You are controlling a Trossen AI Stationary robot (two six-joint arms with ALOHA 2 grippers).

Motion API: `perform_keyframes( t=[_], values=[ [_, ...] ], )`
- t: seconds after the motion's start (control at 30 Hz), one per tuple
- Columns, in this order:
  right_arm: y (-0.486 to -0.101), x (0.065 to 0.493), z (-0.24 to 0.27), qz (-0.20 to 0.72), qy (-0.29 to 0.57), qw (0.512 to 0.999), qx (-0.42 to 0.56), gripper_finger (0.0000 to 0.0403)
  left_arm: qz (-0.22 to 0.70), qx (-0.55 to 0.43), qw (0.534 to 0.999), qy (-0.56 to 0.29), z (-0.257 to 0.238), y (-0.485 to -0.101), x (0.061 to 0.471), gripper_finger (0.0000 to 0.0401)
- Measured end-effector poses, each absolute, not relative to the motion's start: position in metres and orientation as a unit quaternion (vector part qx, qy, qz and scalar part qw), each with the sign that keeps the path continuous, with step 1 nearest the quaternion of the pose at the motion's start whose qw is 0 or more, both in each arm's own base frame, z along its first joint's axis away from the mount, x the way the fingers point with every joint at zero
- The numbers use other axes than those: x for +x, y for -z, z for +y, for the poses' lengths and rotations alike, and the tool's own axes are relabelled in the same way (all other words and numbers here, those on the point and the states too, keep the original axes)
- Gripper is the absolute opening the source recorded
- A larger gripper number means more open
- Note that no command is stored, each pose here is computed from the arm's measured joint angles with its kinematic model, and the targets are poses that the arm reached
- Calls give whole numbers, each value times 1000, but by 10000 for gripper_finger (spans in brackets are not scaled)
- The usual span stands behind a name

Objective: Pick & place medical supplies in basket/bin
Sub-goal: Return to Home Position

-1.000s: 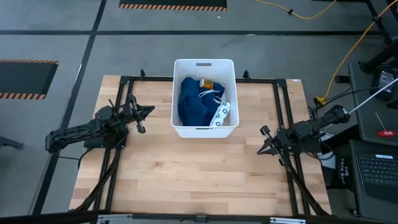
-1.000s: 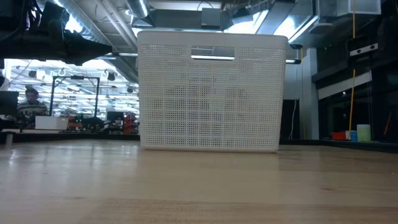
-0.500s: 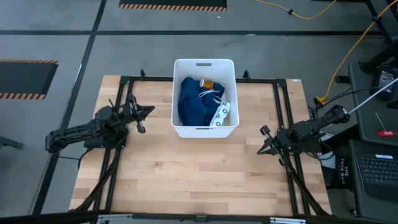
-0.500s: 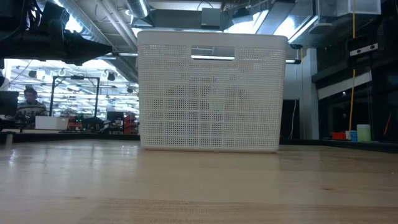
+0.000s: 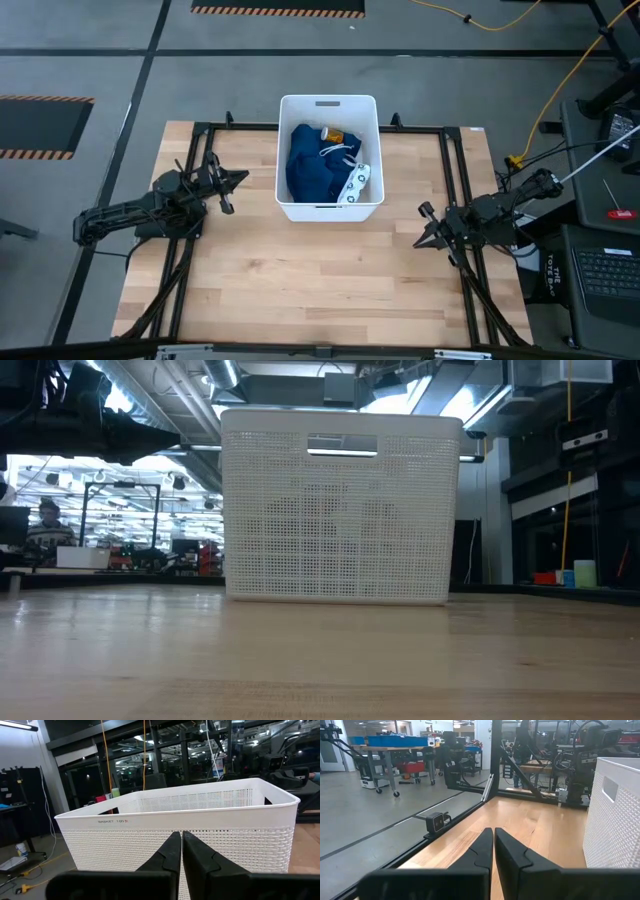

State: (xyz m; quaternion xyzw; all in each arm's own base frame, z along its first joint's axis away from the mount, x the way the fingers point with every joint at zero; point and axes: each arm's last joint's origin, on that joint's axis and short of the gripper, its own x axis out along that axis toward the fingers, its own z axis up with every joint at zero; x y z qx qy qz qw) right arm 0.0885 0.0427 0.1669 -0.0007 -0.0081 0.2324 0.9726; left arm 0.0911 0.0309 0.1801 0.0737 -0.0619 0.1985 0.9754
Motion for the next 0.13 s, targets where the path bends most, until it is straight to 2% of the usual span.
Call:
perform_keyframes(
  t=[0.13],
  values=[
    [-167, 88, 43, -8, -232, 973, -1, 21, -62, 74, 975, -199, 31, -180, 91, 12]
  ],
)
